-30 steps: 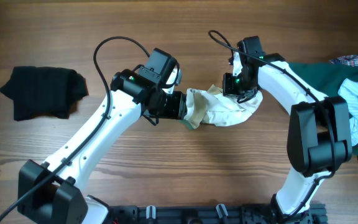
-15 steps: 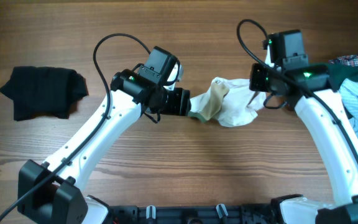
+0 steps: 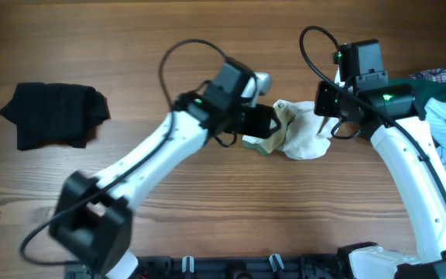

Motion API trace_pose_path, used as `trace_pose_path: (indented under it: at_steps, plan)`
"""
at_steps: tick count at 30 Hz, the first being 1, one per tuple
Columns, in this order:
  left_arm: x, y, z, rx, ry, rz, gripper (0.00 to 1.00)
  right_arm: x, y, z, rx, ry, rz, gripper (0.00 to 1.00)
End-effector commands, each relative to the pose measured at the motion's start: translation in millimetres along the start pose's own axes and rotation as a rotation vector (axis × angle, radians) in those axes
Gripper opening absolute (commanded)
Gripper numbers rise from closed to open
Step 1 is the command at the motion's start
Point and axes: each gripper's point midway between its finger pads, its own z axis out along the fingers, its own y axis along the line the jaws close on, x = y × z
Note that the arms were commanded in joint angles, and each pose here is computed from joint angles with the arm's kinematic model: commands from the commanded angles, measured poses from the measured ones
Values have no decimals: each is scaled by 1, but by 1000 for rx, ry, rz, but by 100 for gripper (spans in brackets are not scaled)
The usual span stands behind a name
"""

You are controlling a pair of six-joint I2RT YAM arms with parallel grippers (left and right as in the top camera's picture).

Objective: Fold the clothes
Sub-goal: 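Grasp the beige end of the garment with the left gripper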

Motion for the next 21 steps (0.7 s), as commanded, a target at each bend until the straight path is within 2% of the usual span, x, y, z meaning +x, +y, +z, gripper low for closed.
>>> trace_pose_path:
  at_steps: [1,8,12,13,14,17,21]
  plan:
    - [4,11,42,11,37,67,61,-4,6,-7,-39,-12,17,4]
    - [1,35,77,-43,18,117,62,-1,6,-6,-38,1,14,4]
    - [-4,32,79,-55,-11,153,54,0,6,-6,-38,2,14,4]
    - [-4,32,80,-61,-13,156,50,0,6,-6,-39,2,15,4]
    - [-4,34,80,-71,-16,157,41,0,6,-6,-38,2,15,4]
    - [-6,39,79,-105,-26,156,6,0,6,-6,-38,3,16,4]
    - [-7,40,76,-112,-29,154,4,0,6,-6,-38,2,15,5]
